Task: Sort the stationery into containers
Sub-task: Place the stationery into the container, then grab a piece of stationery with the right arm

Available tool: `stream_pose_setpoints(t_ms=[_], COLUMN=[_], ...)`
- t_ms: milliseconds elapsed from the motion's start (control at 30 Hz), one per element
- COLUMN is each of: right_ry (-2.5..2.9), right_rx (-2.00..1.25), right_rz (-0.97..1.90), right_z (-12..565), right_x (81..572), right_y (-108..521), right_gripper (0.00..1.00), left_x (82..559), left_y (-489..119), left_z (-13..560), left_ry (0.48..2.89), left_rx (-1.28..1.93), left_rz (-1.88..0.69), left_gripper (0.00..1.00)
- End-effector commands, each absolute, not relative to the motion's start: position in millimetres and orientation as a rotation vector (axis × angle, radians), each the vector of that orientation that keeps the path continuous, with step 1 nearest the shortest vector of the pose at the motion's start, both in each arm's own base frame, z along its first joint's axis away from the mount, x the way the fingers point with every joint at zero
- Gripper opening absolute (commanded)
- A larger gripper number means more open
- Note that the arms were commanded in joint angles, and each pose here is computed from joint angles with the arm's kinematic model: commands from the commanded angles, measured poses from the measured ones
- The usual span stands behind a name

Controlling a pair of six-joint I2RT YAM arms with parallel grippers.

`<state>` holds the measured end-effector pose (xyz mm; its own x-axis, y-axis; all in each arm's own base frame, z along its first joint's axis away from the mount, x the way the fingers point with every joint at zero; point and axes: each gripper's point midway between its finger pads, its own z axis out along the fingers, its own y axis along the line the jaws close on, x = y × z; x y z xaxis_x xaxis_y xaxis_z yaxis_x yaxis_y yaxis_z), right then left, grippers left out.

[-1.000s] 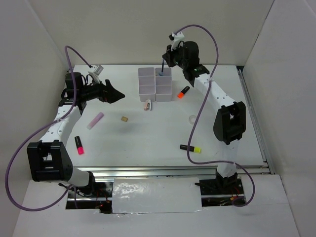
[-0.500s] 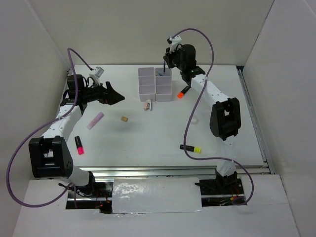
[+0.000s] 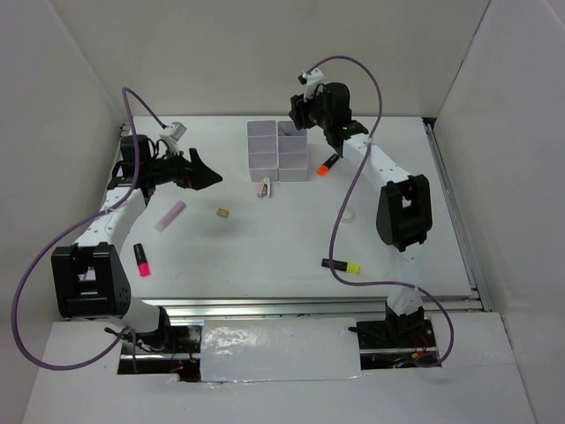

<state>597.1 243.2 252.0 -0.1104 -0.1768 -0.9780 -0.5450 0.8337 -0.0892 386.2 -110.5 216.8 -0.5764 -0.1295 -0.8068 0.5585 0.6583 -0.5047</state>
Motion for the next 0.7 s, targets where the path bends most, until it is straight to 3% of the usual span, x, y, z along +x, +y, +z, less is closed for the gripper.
stream_pose_setpoints(t_ms=[0,200,400,667], right_ry=[1.588,1.935,2.355,2.635], right_rx=[-0.524,-0.567,-0.446,-0.202], right_rz=[0.358,0.274,0.103,0.026], right_z=[356.5,313.8,214.9,158.1], right_x=[550.9,459.3,369.2,309.0], right_y=[205.1,112.3,2.1,-73.7], right_gripper=[0.55,0.45,0.40,0.35], left_x=[380.9,368.5,360.3,354.4], left_y=[-108.6,-110.0,-114.6,-119.3], left_z=[239.9,235.1,227.1,223.9], left_ry=[1.905,1.915,1.927,1.927], left_rx=[0.409,0.457,0.497,0.532], left_rz=[-0.929,-0.916,-0.909,-0.889], left_gripper=[0.99,0.98,0.98,0.98])
